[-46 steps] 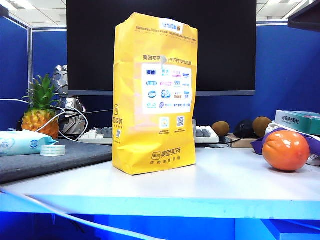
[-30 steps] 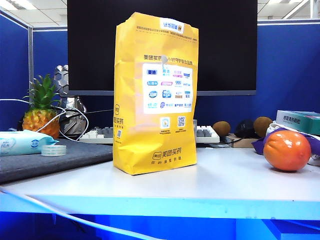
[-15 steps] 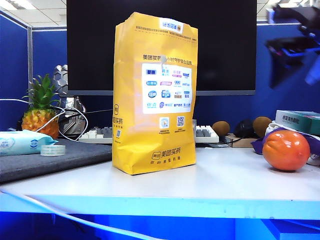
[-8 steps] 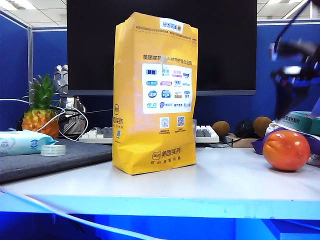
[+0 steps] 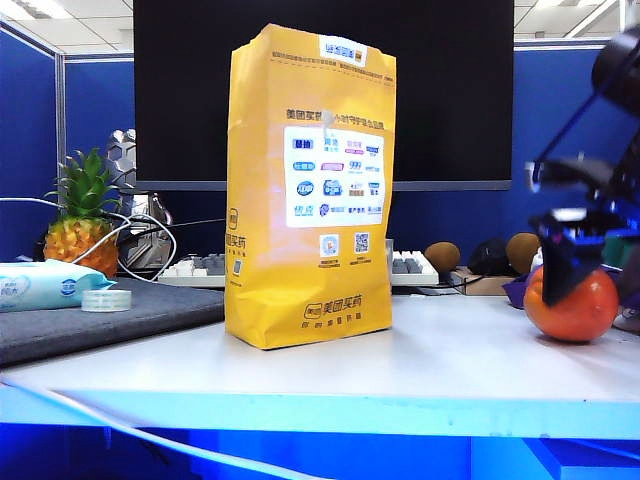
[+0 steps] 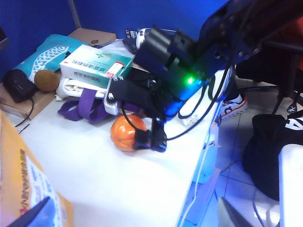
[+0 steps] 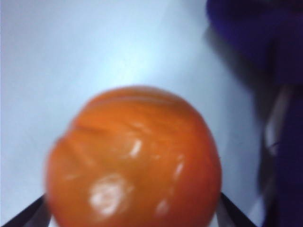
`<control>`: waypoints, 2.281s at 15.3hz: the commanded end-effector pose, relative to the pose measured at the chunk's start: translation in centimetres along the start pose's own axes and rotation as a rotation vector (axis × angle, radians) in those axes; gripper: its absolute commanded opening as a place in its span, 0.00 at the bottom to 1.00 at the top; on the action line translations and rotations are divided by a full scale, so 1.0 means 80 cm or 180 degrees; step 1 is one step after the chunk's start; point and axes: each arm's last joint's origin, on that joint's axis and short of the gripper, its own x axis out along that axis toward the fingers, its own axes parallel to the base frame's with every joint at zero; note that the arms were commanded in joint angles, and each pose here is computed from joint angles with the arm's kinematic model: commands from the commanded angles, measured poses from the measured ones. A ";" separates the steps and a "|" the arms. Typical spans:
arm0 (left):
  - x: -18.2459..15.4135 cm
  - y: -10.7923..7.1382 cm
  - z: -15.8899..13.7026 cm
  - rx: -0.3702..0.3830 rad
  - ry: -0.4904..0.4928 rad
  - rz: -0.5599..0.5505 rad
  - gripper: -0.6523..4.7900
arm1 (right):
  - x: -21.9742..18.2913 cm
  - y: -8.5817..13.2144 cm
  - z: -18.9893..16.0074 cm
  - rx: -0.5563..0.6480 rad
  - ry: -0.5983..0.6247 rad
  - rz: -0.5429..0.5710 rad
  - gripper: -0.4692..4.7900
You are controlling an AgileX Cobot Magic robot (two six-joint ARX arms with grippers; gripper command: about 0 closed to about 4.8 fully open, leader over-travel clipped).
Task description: Pick up the orange and throw it into the yellow paper bag.
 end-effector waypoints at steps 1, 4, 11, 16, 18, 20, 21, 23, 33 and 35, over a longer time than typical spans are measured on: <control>-0.002 0.001 0.003 0.0012 -0.0030 0.0066 1.00 | 0.007 -0.002 0.000 -0.0058 0.0039 -0.0113 0.69; -0.002 0.004 0.002 0.0026 0.0047 0.0357 1.00 | 0.007 -0.002 0.005 -0.0134 -0.0072 -0.0132 0.27; -0.023 0.018 0.015 0.0467 0.0176 0.1809 1.00 | -0.111 0.000 0.100 -0.0255 -0.0958 0.0178 0.25; -0.045 0.042 0.010 0.0417 0.0039 0.1624 1.00 | -0.254 0.045 0.157 -0.0749 -0.2124 0.1437 0.25; -0.053 0.053 0.002 0.0325 -0.0032 0.1178 0.96 | -0.272 0.072 0.171 -0.0986 -0.2294 0.1767 0.25; -0.059 0.059 -0.002 0.0172 -0.0162 0.0864 0.96 | -0.252 0.095 0.184 -0.1107 -0.2315 0.1959 0.25; -0.059 0.058 -0.001 0.0179 -0.0183 0.0806 0.96 | -0.229 0.099 0.192 -0.1101 -0.2212 0.2018 0.25; -0.059 0.058 -0.002 0.0165 -0.0162 0.0799 0.96 | -0.189 0.103 0.204 -0.0972 -0.2080 0.2104 0.25; -0.059 0.061 -0.002 0.0210 -0.0128 0.1004 0.96 | -0.146 0.113 0.221 -0.0726 -0.2123 0.2439 1.00; -0.060 0.064 -0.003 0.0187 -0.0038 0.1258 0.96 | -0.153 0.112 0.222 -0.0701 -0.2185 0.2392 1.00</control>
